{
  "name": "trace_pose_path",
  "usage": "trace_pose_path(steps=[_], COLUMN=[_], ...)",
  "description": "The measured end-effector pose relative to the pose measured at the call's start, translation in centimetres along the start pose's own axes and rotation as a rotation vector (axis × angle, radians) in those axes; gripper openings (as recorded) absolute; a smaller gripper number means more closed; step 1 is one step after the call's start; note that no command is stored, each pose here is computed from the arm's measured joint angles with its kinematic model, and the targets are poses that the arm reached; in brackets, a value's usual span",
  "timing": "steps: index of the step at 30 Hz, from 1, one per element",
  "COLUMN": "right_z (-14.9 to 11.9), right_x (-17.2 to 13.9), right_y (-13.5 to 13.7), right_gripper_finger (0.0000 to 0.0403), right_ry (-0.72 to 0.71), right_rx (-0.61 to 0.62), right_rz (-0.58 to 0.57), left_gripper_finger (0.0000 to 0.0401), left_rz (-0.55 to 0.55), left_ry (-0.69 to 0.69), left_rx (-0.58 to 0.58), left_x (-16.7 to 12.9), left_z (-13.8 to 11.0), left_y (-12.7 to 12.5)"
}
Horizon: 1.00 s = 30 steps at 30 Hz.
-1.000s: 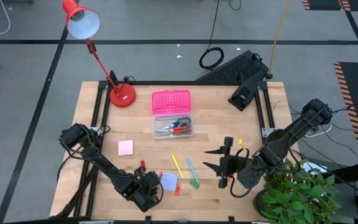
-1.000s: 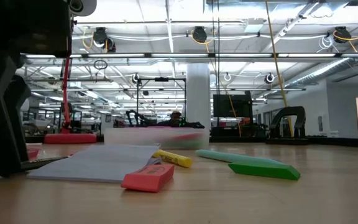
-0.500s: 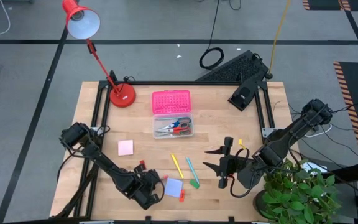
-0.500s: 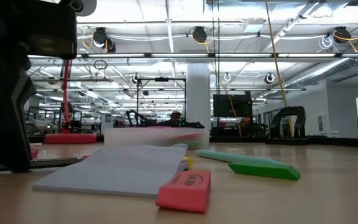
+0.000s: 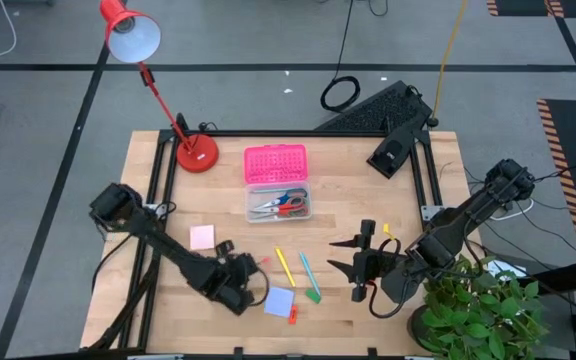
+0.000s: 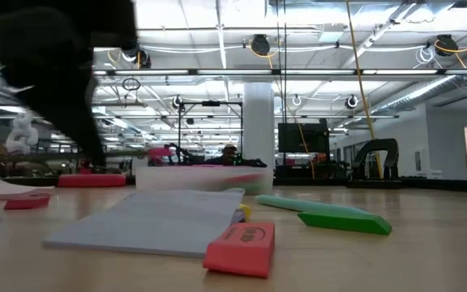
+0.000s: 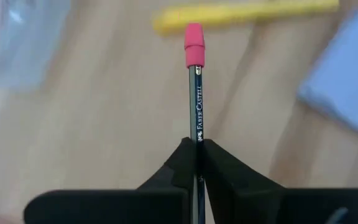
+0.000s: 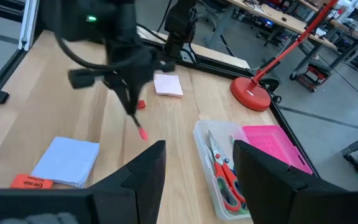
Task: Pack school essentials
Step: Put the blue pencil into the pink supply box
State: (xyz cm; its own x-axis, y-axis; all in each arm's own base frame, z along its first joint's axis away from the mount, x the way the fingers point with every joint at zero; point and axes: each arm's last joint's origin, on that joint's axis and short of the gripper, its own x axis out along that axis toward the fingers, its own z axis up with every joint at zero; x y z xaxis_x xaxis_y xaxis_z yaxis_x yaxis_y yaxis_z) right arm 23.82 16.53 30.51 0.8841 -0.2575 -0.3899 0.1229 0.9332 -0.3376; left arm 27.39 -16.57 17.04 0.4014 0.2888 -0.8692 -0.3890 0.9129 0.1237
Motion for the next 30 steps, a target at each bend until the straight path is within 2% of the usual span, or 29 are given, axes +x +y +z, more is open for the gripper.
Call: trace_pose_path(steps=[4,10,15,17,22,26,30], right_z=[-0.2,-0.4,-0.5,-0.5,-0.7,-0.8,-0.9], right_x=[0.0,0.0,0.0,0.0,-0.2,-0.2,-0.3], right_y=[0.0,-0.1,-0.1,-0.1,0.0,0.0,0.2], right_gripper_finger=[0.018,0.018,0.018,0.018,0.018,0.018,0.018], right_ry=[0.014,0.032,0.035,0.041,0.053,0.058,0.057], right_rx=[0.013,0.023,0.031,0.036,0.019,0.018,0.014], right_rz=[-0.002,-0.005,-0.006,-0.006,-0.004,-0.003,0.003], left_gripper_finger=[0.0025,0.0025,0.0026,0.0026,0.0026,0.0026,0.0026], left_rz=[-0.022,0.009,0.033,0.01,-0.043,-0.014,0.008], left_ry=[-0.086,-0.183,-0.282,-0.337,-0.352,-0.334,-0.348], left_rx=[0.057,0.131,0.184,0.196,0.225,0.244,0.193], left_x=[-1.2,-2.0,-1.3,-1.1,0.3,1.7,4.1], left_z=[2.8,6.8,10.1,11.5,13.1,13.7,13.6], left_y=[2.0,6.4,9.6,10.6,12.9,14.6,15.6])
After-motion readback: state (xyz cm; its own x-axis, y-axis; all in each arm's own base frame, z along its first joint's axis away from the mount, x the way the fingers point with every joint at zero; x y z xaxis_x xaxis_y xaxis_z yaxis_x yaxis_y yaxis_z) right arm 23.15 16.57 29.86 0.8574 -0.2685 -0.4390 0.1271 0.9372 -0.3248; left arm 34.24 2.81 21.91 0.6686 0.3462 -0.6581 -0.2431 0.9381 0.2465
